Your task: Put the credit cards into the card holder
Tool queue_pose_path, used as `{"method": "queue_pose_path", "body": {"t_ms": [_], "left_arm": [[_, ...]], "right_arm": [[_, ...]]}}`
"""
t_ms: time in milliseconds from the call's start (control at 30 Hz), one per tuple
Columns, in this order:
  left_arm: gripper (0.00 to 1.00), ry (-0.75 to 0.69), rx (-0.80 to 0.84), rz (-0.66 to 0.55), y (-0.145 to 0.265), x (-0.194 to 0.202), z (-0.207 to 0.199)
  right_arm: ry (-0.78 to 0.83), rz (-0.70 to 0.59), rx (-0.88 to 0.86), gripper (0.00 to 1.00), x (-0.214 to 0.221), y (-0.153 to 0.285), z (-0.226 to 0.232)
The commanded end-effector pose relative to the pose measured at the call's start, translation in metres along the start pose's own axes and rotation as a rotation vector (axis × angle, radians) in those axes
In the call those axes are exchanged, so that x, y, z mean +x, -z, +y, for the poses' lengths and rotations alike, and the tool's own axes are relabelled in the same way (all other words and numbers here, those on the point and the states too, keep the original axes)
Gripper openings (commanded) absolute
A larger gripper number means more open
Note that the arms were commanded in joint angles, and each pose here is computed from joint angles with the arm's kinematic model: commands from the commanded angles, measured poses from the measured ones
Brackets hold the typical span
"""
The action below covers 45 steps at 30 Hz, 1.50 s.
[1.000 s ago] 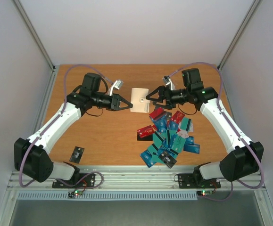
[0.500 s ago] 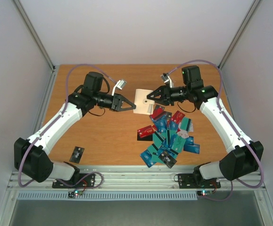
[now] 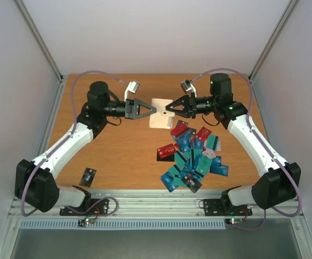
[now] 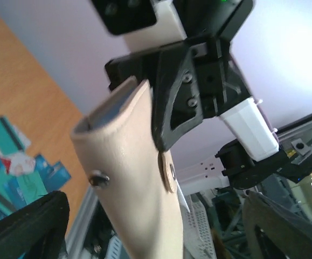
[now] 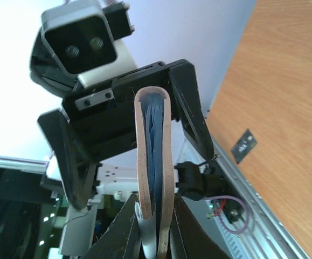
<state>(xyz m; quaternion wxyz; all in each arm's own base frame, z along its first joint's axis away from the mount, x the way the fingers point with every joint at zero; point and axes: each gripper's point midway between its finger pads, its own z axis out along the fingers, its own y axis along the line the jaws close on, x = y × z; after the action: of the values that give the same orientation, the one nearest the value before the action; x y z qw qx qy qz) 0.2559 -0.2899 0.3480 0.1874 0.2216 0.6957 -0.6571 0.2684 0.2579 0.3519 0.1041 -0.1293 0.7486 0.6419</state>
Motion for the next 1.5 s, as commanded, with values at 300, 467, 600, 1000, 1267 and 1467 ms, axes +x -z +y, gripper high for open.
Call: {"method": "queue_pose_path", "body": {"t_ms": [300,467,600,1000,1267,1467], "left_arm": [[0.53,-0.001,0.302,-0.072,0.022,-0.031,-0.067],[0.52,0.02,0.218,-0.064,0.022,-0.026,-0.063],[0.43,0.005,0.144,-0.044,0.022,-0.017,-0.059],[0.33,-0.046,0.146,-0.021,0.008,-0.009,-0.058],[0.18,-0.051,0.199,-0.039,0.007,-0.016,-0.065],[0.0,0.028,0.206,-0.068,0.004,-0.024,-0.058]], "right_arm": [[0.164,0.016,-0.271,0.01,-0.01,0.006,0.071],[0.164,0.004,-0.287,0.01,-0.017,0.005,0.073],[0.166,-0.007,-0.278,0.01,-0.019,0.005,0.072],[0.182,0.046,-0.267,0.01,-0.011,0.0,0.071],[0.194,0.068,-0.274,0.01,-0.006,0.0,0.074],[0.198,0.057,-0.249,0.34,-0.008,0.0,0.072]]}}
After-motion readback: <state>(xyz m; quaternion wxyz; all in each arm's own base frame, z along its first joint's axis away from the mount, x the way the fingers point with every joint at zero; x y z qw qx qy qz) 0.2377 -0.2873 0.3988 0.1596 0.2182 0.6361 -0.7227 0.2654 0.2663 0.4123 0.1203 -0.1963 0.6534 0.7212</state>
